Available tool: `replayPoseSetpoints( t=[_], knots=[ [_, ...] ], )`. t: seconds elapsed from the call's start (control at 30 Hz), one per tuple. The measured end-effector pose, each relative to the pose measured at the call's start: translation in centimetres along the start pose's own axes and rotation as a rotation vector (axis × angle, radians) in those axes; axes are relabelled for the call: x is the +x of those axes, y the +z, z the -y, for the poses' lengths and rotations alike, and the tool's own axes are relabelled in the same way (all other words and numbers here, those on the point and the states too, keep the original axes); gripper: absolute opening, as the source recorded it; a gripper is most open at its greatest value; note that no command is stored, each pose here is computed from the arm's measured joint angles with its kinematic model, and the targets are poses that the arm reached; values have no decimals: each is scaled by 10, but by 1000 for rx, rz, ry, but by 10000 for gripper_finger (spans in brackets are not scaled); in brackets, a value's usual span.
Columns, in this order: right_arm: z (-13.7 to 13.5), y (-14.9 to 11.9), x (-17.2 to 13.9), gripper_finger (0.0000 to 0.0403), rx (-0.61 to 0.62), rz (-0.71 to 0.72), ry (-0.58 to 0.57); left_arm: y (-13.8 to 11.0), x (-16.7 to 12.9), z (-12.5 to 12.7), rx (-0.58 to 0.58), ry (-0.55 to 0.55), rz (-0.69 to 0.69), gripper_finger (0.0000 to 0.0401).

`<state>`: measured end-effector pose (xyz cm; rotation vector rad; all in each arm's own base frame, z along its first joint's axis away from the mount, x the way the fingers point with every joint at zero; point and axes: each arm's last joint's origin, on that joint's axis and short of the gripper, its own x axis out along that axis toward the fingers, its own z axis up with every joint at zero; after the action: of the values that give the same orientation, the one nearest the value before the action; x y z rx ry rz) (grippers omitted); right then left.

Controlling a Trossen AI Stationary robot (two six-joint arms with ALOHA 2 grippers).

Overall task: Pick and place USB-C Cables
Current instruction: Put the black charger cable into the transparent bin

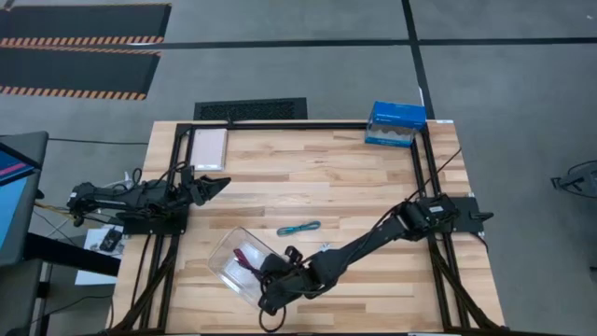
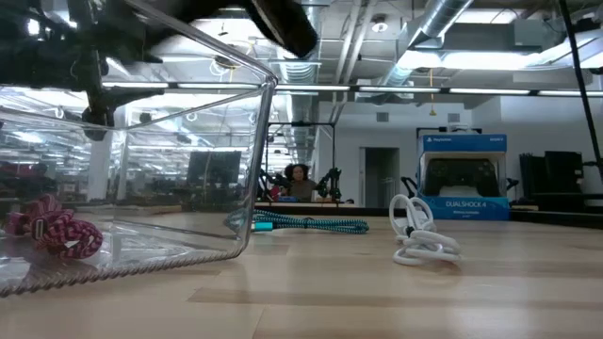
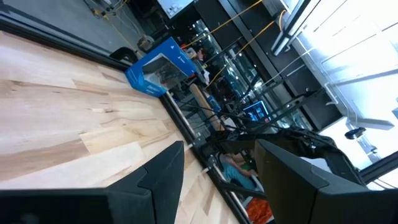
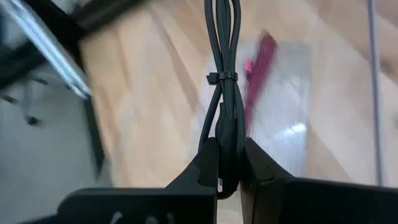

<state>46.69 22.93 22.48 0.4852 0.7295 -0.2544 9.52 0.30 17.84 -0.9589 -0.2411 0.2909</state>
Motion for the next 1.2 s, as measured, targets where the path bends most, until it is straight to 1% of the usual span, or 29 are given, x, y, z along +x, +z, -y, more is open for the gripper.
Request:
replayPoseSetpoints(
  t=[0.1, 0.2, 0.27, 0.33, 0.4, 0.67, 0.97, 1.1, 1.2],
  knots=[
    [0, -2, 10, 27, 12, 7, 11, 0, 0, 0, 1, 2, 0, 185],
    [7, -7, 18, 27, -5, -36, -27, 0, 0, 0, -11, 2, 1, 185],
    [9, -8, 25, 27, 1, -39, -20, 0, 0, 0, -13, 2, 0, 185],
    [11, -10, 24, 27, -10, -54, -43, 0, 0, 0, -19, 2, -1, 185],
    [11, -8, 25, 27, -6, -50, -39, 0, 0, 0, -19, 4, -3, 185],
    [18, -8, 26, 27, -14, -79, -82, -1, 0, -1, -36, 9, -6, 185],
    [18, -8, 26, 27, -13, -77, -84, -1, 0, -1, -40, 8, -6, 185],
    [21, -14, 34, 27, -20, -95, -99, -1, 0, -1, -40, 8, -6, 185],
    [22, -18, 43, 26, -16, -113, -88, -1, 0, -1, -45, 7, -6, 185]
  ],
)
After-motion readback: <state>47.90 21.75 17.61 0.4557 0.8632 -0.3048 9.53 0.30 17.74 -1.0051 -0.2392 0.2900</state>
